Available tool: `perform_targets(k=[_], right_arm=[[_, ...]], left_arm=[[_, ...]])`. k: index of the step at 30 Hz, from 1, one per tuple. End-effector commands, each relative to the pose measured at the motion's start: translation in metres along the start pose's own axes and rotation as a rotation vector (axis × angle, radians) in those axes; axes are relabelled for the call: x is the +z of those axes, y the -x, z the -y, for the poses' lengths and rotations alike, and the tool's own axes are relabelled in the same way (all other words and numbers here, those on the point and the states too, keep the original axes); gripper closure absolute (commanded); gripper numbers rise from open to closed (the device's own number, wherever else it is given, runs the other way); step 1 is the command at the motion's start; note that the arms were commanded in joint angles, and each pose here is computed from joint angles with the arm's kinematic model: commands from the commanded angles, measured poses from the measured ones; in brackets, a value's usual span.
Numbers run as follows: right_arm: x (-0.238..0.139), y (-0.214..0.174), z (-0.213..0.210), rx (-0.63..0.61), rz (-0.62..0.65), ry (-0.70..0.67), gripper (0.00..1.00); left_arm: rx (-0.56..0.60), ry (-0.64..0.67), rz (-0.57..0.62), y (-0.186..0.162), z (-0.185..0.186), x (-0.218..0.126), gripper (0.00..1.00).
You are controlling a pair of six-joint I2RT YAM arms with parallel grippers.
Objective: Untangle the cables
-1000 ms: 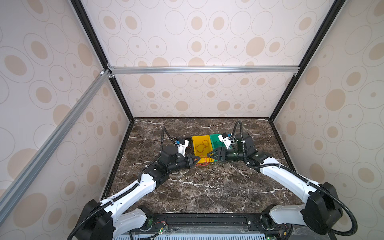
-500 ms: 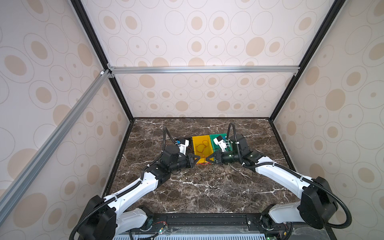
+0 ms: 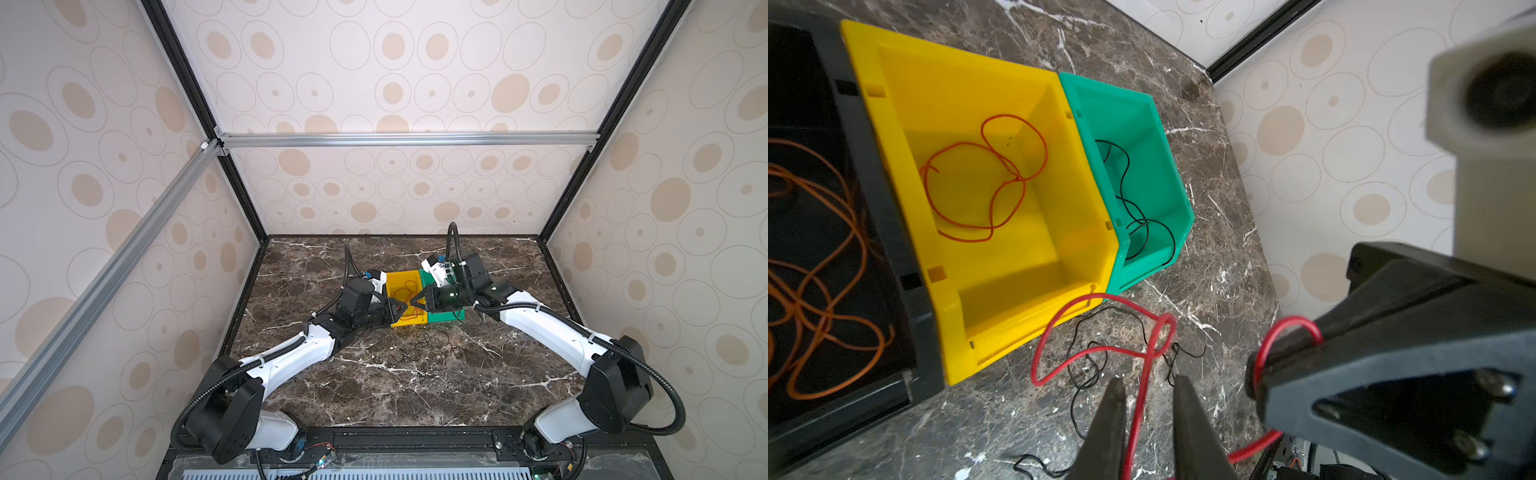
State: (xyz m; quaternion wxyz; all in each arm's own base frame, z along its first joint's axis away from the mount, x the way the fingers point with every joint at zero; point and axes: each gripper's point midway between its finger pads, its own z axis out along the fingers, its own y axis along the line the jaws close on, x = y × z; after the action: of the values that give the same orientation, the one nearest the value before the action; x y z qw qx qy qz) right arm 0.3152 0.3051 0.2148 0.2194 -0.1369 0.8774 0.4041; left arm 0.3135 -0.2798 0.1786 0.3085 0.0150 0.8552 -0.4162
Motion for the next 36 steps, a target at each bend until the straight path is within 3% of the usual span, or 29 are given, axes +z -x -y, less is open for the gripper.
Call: perform_targets(k=[1,8,12,20,26,31,36], right_arm=[[0.006,0.019,0.001,-0.044,0.016,-0.026,1.00],[0.032,0.041,0.020,-0.013,-0.007,-0.044,1.00],[0.048,0.051,0.032,0.002,-0.016,-0.065,1.00],[0.070,0.052,0.060,0.019,-0.059,-0.157,1.00],[0.095,0.047,0.093,0.032,-0.098,-0.245,1.00],[0.104,0.046,0.106,0.026,-0.136,-0.296,0.72],[0.084,0.055,0.100,-0.029,-0.106,-0.340,0.57]], left_arm=[[0.029,-0.031,0.038,0.020,0.012,-0.005,0.69],[-0.018,0.005,0.093,0.030,-0.008,-0.026,0.48],[-0.047,0.013,0.121,0.030,-0.019,-0.041,0.42],[-0.101,0.009,0.184,0.030,-0.037,-0.071,0.36],[-0.116,0.032,0.185,0.025,-0.049,-0.074,0.35],[-0.116,0.047,0.172,0.020,-0.054,-0.073,0.35],[-0.117,0.056,0.156,0.014,-0.059,-0.071,0.35]])
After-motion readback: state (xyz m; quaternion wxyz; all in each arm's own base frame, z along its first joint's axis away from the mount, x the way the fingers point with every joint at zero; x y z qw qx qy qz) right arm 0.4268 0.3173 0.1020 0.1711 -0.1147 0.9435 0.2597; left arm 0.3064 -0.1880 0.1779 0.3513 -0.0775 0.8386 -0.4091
